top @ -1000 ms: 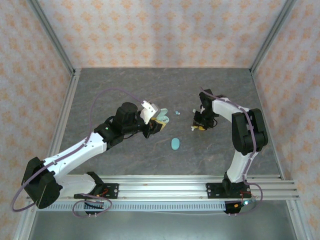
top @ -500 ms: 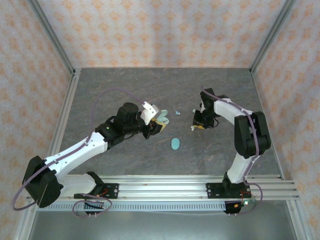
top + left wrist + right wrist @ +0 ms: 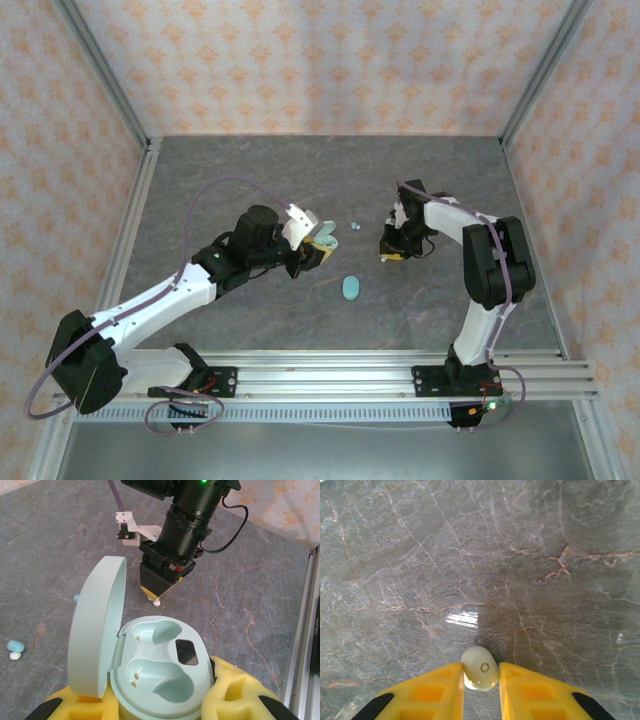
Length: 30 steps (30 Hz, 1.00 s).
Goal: Insert the wireless bluetooth earbuds into the charging case
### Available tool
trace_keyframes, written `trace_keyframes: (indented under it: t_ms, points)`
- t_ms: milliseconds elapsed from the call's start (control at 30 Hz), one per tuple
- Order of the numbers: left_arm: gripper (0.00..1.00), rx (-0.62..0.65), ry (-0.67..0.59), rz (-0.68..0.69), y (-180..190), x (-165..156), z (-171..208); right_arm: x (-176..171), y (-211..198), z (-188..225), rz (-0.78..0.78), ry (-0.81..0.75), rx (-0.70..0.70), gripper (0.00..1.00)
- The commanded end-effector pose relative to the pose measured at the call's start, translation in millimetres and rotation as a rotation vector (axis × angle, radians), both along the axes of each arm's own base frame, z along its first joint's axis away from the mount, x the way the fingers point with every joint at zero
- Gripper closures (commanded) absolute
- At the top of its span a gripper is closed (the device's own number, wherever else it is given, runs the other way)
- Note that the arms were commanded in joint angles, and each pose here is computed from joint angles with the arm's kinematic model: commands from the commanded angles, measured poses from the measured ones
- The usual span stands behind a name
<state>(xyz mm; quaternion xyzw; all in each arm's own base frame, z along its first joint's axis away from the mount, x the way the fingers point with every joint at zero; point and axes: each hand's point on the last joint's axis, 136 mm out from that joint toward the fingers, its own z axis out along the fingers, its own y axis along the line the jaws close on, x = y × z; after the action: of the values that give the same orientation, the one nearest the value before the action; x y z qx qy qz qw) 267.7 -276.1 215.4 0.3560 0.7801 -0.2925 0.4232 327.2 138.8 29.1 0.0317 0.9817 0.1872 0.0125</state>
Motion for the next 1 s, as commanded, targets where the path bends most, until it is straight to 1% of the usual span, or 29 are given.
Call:
trace_keyframes:
  t_ms: [0,333,500,667,800,967]
  points:
    - [0.93,0.006,-0.032,0.010,0.8,4.2,9.9,5.7,-3.8,-2.9,0.019,-0.013,-0.015,0.76]
    - [0.93,0.006,-0.027,0.006,-2.2,6.7,8.2,1.4,-4.8,-9.3,-0.002,0.009,-0.021,0.76]
    - [0.93,0.006,-0.027,0.004,-2.9,7.3,8.0,2.7,-2.5,-4.0,-0.041,-0.006,-0.008,0.82]
    - [0.93,0.002,-0.034,0.004,-2.7,7.0,10.4,6.6,-0.2,13.0,-0.073,-0.045,0.000,0.86]
    - [0.94,-0.006,-0.050,0.001,-1.8,5.6,13.5,5.9,-4.3,28.5,-0.093,-0.058,-0.018,0.87]
    - [0.94,-0.056,-0.105,-0.009,-2.9,3.8,26.2,-1.5,-18.7,62.3,-0.143,-0.088,-0.077,0.87]
